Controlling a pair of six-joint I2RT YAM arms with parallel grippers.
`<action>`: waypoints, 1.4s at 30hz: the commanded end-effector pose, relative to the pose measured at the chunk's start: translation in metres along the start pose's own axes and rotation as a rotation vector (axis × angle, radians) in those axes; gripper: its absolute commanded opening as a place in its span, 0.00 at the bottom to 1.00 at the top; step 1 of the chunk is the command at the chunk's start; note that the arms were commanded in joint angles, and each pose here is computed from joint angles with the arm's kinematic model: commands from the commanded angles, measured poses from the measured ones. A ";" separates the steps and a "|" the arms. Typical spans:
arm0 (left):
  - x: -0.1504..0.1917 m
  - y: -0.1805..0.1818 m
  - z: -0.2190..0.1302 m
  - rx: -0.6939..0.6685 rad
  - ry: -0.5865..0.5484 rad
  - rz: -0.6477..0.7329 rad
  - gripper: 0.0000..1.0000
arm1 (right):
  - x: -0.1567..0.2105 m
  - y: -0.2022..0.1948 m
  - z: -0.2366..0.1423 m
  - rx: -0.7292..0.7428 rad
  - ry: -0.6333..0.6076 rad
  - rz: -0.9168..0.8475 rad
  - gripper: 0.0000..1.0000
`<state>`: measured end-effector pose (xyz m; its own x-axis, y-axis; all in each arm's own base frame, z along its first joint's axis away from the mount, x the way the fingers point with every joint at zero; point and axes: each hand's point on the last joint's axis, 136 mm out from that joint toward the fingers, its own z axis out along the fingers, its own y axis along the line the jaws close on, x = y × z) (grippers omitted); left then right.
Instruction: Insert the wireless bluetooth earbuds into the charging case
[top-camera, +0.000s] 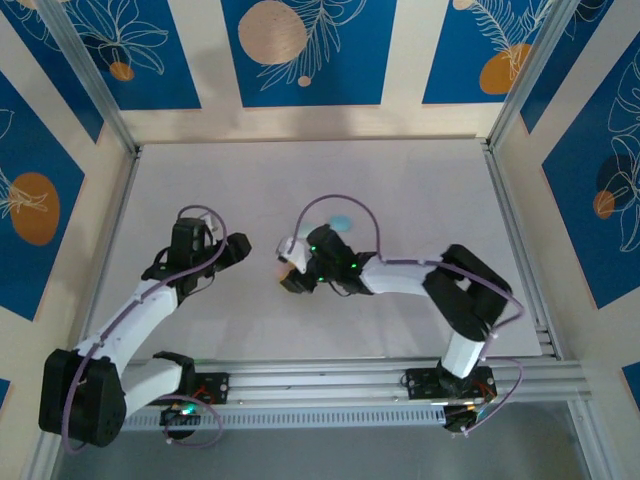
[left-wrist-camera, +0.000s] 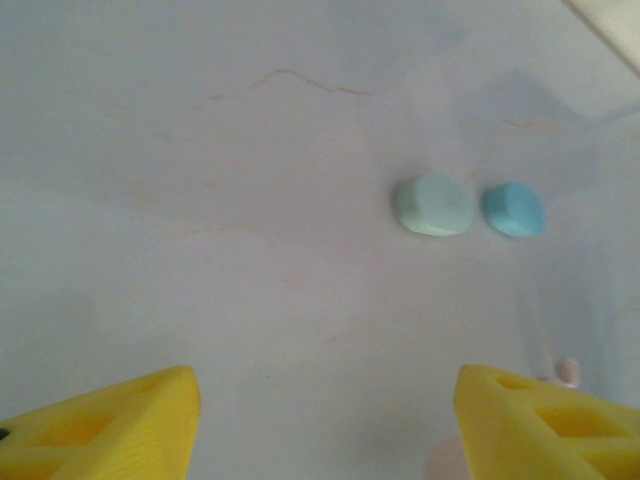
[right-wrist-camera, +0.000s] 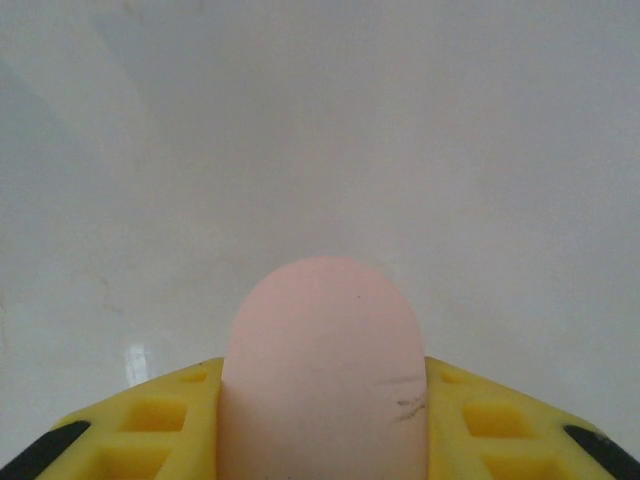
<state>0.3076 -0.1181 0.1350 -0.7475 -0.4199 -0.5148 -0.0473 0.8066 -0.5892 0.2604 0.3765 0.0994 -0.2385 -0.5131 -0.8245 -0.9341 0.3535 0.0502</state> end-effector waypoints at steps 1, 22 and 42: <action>-0.010 -0.049 -0.002 0.226 0.002 0.077 0.69 | -0.039 0.000 -0.039 -0.033 -0.162 -0.077 0.32; 0.033 -0.214 -0.008 0.762 0.222 0.322 0.63 | -0.077 -0.033 -0.128 0.115 -0.344 -0.145 0.33; 0.020 -0.229 -0.012 0.785 0.250 0.053 0.14 | -0.071 -0.048 -0.155 0.228 -0.343 -0.271 0.56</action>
<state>0.2950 -0.3048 0.2521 -0.8582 -0.1750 -0.4825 0.4187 0.3050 -0.8554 0.2822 0.2803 0.2368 0.0957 -0.3313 -0.9387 -0.8670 0.4355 -0.2421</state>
